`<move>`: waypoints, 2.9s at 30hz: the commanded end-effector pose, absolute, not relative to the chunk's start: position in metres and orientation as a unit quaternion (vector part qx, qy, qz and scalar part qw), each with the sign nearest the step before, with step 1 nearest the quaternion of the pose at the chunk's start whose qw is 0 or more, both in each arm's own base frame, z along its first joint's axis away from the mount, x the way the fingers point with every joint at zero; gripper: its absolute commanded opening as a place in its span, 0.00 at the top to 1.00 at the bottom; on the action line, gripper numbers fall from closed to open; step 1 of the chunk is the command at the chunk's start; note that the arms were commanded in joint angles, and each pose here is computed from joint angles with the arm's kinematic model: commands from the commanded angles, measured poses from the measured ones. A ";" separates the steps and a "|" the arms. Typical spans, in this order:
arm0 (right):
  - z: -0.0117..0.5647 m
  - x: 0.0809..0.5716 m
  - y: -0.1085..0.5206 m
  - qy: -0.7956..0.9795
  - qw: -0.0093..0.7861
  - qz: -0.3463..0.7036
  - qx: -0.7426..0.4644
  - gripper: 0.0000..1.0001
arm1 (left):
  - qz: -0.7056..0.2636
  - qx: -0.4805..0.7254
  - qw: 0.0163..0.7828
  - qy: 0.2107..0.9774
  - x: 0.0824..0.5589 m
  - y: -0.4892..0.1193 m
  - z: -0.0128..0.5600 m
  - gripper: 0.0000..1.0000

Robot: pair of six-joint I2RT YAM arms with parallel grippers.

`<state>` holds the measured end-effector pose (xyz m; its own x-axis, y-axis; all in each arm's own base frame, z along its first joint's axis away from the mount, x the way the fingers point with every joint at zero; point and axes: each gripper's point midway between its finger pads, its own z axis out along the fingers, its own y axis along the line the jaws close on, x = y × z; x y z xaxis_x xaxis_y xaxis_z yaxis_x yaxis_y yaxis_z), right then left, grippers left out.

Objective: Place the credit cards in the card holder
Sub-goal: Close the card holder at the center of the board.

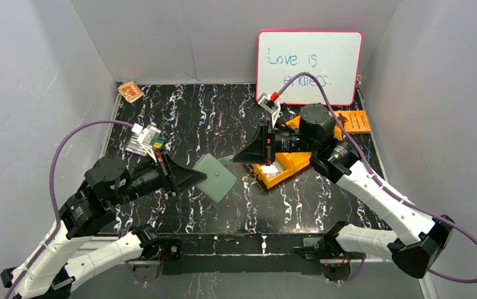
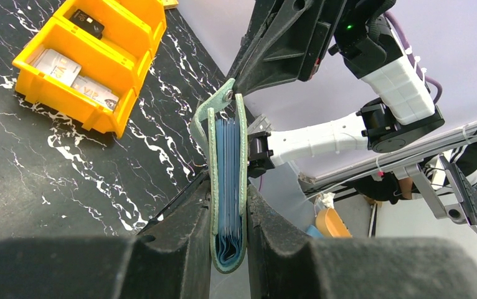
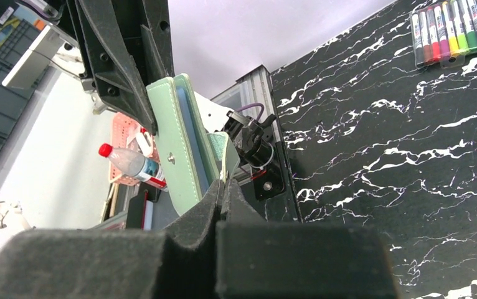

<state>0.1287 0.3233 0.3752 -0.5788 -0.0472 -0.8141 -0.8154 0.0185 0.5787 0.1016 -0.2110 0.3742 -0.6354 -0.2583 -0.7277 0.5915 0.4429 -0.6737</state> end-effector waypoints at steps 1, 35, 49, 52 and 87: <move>0.405 0.126 0.319 0.617 0.350 0.613 -0.348 1.00 | -0.524 0.110 0.425 0.730 0.101 -0.209 0.382 1.00; 0.348 0.164 0.325 0.693 0.435 0.425 -0.387 1.00 | -0.437 0.004 0.369 0.820 0.142 -0.221 0.309 1.00; 0.331 0.149 0.348 0.692 0.427 0.414 -0.409 1.00 | -0.437 -0.002 0.367 0.821 0.141 -0.218 0.307 1.00; 0.325 0.149 0.348 0.694 0.429 0.406 -0.412 1.00 | -0.440 -0.008 0.367 0.819 0.141 -0.217 0.309 1.00; 0.305 0.127 0.360 0.689 0.407 0.400 -0.447 1.00 | -0.434 -0.033 0.377 0.817 0.147 -0.213 0.309 1.00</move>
